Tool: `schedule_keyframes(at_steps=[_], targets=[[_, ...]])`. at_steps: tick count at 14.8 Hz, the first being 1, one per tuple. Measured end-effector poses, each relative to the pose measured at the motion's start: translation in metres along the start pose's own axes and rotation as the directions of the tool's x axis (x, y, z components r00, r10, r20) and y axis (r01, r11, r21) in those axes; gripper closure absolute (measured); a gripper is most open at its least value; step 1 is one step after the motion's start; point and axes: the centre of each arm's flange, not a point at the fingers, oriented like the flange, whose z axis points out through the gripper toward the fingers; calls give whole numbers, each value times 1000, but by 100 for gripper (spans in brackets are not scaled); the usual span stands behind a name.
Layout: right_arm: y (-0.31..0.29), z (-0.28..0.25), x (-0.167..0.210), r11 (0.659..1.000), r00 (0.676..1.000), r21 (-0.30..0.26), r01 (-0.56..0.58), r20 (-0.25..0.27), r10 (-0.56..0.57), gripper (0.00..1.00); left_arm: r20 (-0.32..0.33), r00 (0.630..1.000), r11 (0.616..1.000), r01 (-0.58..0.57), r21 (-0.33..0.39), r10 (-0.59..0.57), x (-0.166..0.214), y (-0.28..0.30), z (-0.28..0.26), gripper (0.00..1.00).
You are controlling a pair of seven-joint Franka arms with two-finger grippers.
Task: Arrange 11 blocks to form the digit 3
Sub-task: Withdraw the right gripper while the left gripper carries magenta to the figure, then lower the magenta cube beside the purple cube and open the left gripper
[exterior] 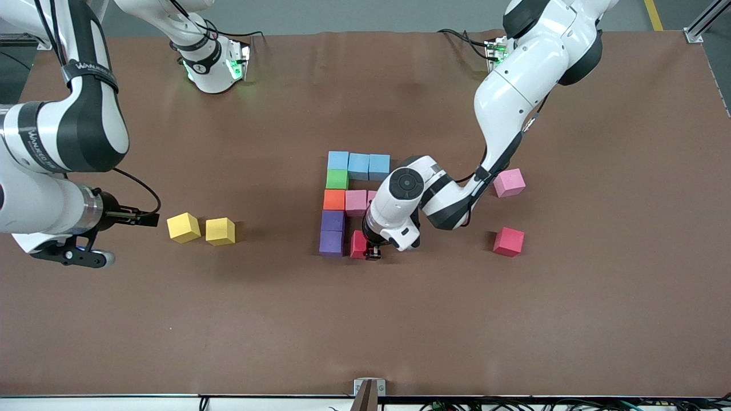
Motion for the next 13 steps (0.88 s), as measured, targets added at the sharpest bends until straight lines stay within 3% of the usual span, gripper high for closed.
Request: schedule_keyframes(at_steps=[11,13], targets=[[24,-35,-29,999,996,32,-20,-86,22,0,28,1000,1000,-4,-18,5,-5,-2,3,40],[23,-31,-28,999,996,31,-19,-82,21,0,29,1000,1000,-4,-16,4,-5,-3,5,24]])
